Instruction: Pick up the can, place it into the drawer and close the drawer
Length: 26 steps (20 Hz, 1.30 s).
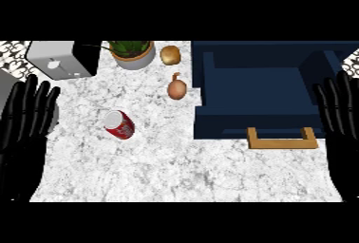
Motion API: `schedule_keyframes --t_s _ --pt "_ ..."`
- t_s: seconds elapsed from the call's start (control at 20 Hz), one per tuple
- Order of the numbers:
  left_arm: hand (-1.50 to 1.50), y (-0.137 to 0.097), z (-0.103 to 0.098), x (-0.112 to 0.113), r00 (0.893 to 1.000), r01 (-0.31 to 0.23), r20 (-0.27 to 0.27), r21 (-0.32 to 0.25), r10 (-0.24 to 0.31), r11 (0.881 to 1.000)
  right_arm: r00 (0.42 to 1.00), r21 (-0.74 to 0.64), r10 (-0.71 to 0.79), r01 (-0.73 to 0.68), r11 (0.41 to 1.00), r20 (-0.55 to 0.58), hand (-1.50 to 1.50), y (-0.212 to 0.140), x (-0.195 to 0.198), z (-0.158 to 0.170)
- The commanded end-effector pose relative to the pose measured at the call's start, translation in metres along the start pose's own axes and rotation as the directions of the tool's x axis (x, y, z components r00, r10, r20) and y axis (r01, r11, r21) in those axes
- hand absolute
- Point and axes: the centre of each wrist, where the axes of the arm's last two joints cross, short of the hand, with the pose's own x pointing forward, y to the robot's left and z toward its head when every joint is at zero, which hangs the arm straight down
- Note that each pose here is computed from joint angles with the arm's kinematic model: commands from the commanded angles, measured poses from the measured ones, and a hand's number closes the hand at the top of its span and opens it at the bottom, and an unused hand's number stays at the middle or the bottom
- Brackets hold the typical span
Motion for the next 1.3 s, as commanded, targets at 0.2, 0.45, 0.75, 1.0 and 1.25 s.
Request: schedule_keyframes --t_s 0.2,0.45,0.75,1.0,1.25 --pt "-1.50 0.046 -0.010 -0.013 0.990 -0.132 0.020 -0.176 0.138 0.975 1.000 -0.031 -0.002 0.002 1.000 0.005 -1.50 -0.010 -0.009 0.012" --pt "-1.50 0.065 0.001 -0.037 0.926 -0.120 -0.362 -0.017 0.106 0.993 0.959 -0.156 0.014 -0.061 0.986 -0.283 -1.50 -0.019 -0.023 0.010" --pt "-1.50 0.080 -0.003 -0.021 0.913 -0.116 -0.396 -0.024 0.097 0.993 0.951 -0.179 0.015 -0.074 0.981 -0.309 -1.50 -0.016 -0.020 0.013" --pt "-1.50 0.080 -0.010 -0.039 0.925 -0.125 -0.366 -0.029 0.106 0.992 0.955 -0.167 -0.002 -0.050 0.985 -0.296 -1.50 -0.036 -0.010 0.030" --pt "-1.50 0.058 -0.019 -0.049 0.914 -0.130 -0.394 -0.052 0.099 0.990 0.958 -0.165 0.014 -0.063 0.984 -0.287 -1.50 -0.033 -0.031 0.034"
